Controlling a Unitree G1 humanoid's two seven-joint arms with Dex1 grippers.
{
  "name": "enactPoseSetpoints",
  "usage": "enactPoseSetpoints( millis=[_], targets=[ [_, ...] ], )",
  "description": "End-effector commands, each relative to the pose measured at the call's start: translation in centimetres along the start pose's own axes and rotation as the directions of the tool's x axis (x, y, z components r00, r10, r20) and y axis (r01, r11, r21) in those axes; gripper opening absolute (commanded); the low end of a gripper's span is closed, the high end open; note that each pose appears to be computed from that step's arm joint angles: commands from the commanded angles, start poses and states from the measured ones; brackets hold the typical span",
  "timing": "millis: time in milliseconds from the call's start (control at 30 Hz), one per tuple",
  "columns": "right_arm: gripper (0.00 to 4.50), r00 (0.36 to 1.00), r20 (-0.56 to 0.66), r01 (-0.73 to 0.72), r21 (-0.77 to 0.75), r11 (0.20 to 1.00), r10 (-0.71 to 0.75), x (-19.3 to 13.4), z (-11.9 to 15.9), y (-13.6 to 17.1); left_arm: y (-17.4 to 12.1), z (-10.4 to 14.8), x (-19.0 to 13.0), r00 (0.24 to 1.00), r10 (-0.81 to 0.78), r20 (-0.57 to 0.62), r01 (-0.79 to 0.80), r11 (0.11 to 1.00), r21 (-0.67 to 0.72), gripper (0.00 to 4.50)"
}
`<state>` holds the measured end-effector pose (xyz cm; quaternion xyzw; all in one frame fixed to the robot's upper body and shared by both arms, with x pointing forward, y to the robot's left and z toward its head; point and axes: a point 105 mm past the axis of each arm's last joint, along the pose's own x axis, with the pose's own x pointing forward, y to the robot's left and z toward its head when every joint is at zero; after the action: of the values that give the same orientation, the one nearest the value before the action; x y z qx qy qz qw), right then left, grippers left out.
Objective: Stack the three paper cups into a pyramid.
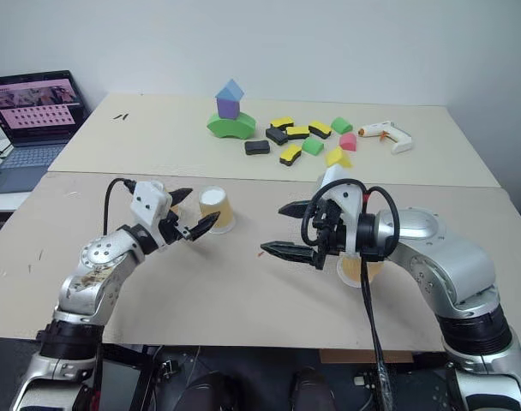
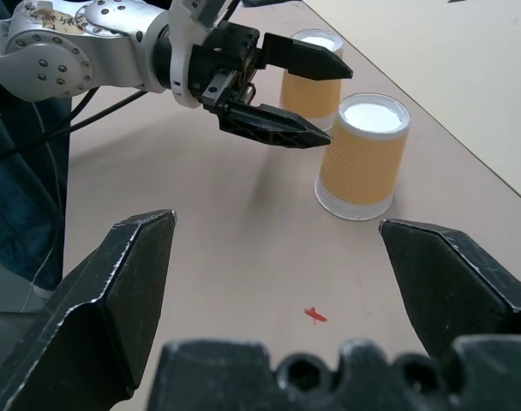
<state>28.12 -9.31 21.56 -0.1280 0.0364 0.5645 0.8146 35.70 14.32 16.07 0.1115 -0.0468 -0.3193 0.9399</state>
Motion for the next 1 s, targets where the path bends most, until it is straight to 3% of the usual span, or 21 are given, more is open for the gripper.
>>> enactPoseSetpoints(
  millis=[33, 267, 633, 1000],
  targets=[
    [4.47, 0.999, 0.043, 0.034, -0.071, 0.997, -0.031, -0.8, 1.7, -0.1, 0.2, 0.7, 1.3, 0.999, -0.018, 0.027, 0.018, 0.999, 0.030, 4.50],
    [4.47, 0.998, 0.050, 0.043, -0.076, 0.996, -0.040, -1.1, 2.0, -0.1, 1.3, 0.1, 2.8, 1.000, 0.007, 0.015, -0.006, 0.999, -0.040, 4.50],
    [4.47, 0.996, 0.053, 0.076, -0.069, 0.995, -0.072, -1.6, 2.2, -0.4, 0.5, -1.5, 4.3, 0.999, -0.028, -0.026, 0.026, 0.996, -0.086, 4.50],
    [4.47, 0.995, 0.036, 0.092, -0.061, 0.994, -0.090, -1.6, 1.6, -0.4, 0.6, -0.3, 5.2, 1.000, -0.030, 0.009, 0.031, 0.998, -0.057, 4.50]
  ],
)
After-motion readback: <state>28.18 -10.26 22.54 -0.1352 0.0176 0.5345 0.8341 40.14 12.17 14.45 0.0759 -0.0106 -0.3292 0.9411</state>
